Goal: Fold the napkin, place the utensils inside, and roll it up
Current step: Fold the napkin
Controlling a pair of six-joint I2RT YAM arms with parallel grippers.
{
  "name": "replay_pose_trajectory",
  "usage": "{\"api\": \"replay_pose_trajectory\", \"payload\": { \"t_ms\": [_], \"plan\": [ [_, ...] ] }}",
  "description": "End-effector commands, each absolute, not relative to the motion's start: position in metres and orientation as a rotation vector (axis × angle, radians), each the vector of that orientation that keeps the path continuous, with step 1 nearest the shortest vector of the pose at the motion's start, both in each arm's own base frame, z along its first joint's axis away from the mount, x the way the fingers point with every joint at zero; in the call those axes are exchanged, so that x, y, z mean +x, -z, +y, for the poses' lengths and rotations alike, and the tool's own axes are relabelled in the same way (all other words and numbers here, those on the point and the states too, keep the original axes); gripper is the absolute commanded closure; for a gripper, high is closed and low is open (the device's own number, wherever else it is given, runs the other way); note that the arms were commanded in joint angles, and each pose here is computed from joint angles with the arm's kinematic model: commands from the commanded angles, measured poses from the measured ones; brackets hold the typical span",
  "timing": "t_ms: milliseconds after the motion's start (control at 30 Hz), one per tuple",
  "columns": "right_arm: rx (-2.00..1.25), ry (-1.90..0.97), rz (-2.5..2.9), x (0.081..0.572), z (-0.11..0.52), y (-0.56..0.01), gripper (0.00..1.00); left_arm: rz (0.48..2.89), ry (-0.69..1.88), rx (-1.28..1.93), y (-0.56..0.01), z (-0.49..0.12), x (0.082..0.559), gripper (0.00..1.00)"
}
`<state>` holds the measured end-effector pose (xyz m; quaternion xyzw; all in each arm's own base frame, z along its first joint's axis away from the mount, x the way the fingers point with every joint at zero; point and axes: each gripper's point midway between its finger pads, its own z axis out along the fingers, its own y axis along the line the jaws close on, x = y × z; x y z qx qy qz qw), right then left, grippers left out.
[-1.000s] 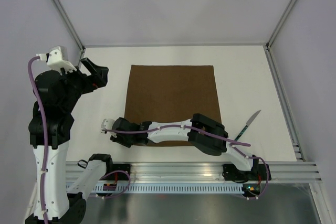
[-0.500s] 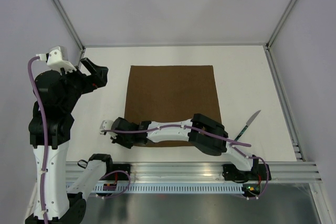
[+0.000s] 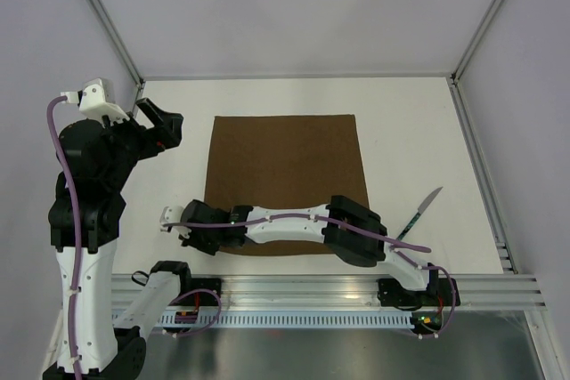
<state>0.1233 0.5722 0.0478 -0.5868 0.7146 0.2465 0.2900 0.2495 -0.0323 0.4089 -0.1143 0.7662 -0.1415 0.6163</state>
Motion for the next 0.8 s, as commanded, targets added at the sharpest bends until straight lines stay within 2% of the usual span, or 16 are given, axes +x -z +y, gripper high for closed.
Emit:
{"api": "replay_pose_trajectory", "payload": {
  "t_ms": [0, 300, 767],
  "plan": [
    [-1.503, -0.692, 1.843, 0.129, 0.576, -0.105, 1.0, 1.771, 0.303, -0.248, -0.408, -0.03, 0.246, 0.0],
    [-1.43, -0.649, 1.861, 0.168, 0.547, -0.128, 1.0, 1.782, 0.325, -0.245, -0.405, -0.034, 0.253, 0.0],
    [-1.143, -0.459, 1.963, 0.294, 0.449, -0.167, 0.99, 1.771, 0.388, -0.212, -0.404, -0.046, 0.27, 0.0]
  ]
}}
